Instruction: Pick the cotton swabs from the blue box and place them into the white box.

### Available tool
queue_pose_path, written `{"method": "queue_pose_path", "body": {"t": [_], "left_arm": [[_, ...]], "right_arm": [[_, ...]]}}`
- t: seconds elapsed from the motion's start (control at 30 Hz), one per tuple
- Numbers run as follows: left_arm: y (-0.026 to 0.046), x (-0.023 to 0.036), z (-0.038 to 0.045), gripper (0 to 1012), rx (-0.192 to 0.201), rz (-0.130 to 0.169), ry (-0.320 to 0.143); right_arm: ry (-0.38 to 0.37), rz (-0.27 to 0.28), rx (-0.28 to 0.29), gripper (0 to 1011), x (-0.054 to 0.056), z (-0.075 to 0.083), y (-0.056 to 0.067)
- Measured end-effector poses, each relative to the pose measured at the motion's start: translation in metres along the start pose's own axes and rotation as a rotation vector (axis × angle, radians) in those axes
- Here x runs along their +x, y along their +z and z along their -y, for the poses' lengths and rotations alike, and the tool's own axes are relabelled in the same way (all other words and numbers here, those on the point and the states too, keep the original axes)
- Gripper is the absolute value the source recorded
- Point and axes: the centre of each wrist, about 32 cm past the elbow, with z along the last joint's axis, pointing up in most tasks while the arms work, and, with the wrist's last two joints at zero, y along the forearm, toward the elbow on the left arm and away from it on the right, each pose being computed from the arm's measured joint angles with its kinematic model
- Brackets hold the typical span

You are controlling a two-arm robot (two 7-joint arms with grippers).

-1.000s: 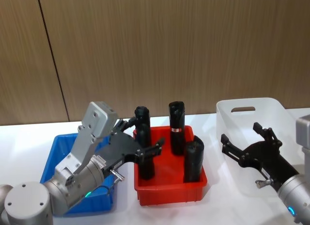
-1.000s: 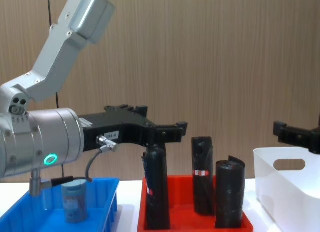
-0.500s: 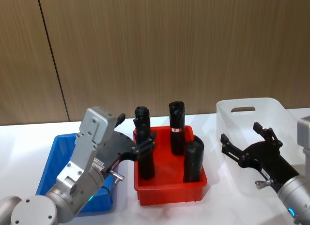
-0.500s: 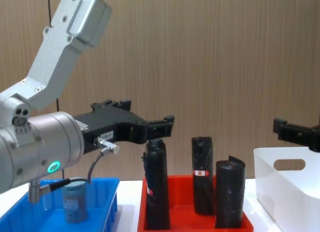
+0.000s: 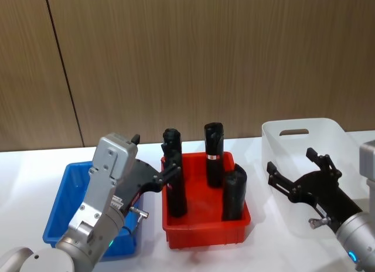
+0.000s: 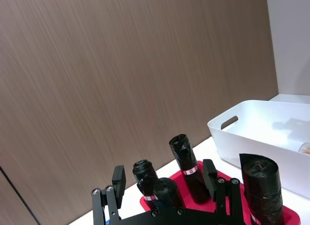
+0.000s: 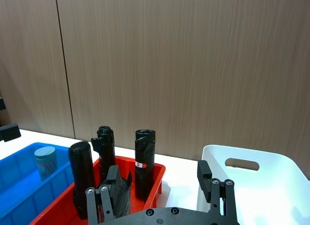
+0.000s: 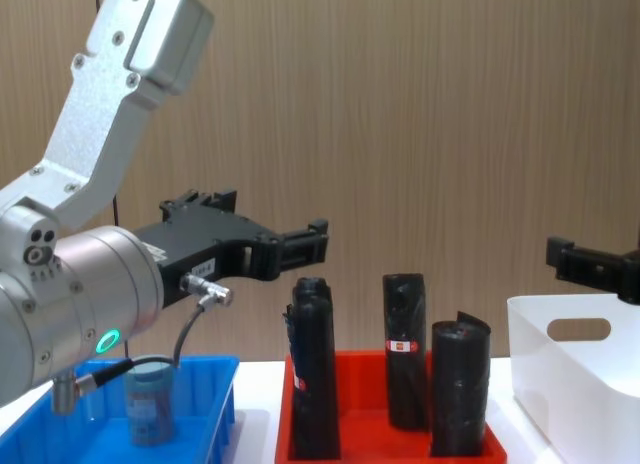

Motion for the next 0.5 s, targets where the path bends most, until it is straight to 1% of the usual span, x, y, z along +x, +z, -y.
{"method": "queue_pose_path", "body": {"t": [0.5], "left_arm": [[-0.0001,-0.0002,-0.0002,1004,-0.001,0.001,0.004]], "right_arm": [[0.012,0.001,-0.006,1002,0.0011,-0.0003,0.0001]]}}
